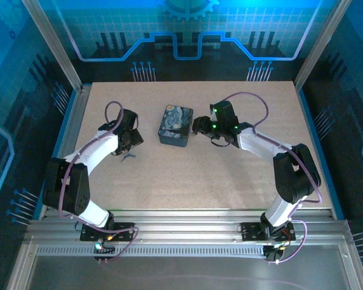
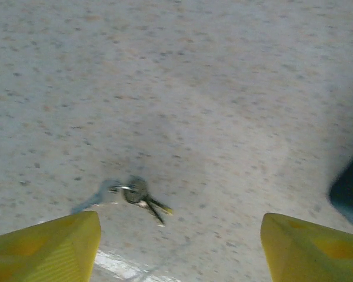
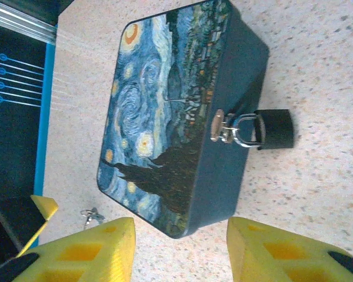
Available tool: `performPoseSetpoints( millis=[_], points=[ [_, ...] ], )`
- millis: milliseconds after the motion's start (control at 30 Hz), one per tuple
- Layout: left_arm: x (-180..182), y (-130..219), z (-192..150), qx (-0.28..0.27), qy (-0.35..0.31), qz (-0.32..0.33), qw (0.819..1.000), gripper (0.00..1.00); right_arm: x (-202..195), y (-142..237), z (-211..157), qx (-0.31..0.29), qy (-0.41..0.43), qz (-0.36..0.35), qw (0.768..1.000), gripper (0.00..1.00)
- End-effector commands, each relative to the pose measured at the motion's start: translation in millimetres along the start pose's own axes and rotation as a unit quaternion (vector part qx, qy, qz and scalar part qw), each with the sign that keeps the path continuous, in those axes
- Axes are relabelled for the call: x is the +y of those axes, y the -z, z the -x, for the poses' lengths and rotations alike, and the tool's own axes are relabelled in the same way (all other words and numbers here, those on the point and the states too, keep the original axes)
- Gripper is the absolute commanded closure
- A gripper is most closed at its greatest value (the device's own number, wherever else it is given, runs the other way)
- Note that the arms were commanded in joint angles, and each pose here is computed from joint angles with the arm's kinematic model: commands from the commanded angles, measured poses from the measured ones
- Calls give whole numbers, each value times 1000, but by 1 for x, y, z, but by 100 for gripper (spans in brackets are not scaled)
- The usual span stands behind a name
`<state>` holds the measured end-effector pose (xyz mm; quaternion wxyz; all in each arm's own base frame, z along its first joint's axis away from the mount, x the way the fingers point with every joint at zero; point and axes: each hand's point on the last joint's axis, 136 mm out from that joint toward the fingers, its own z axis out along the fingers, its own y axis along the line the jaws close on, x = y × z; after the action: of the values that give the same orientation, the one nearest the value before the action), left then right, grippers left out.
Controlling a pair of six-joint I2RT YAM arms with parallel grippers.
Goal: Unlock the padlock with the key
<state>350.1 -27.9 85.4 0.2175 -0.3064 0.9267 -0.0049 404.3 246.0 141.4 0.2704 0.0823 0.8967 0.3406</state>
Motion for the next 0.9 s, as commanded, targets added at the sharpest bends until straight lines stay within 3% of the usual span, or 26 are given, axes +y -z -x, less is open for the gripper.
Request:
performPoseSetpoints(
  millis=[0,133,433,700,867],
  points=[
    [25,-9,-11,33,27,52,998,29,-20,4,-18,24,21,-32,999,56],
    [32,-21,-19,48,36,74,995,31,-24,-2,-24,33,17,-28,999,57],
    [28,-45,-22,65,34,87,994,50,-24,-8,-31,53,13,-21,998,58],
    [26,-53,-30,81,20,84,993,58,-27,-10,-34,59,11,-24,998,58],
    [26,-51,-31,80,-10,96,992,75,-26,-12,-36,66,9,-21,998,59]
  ],
)
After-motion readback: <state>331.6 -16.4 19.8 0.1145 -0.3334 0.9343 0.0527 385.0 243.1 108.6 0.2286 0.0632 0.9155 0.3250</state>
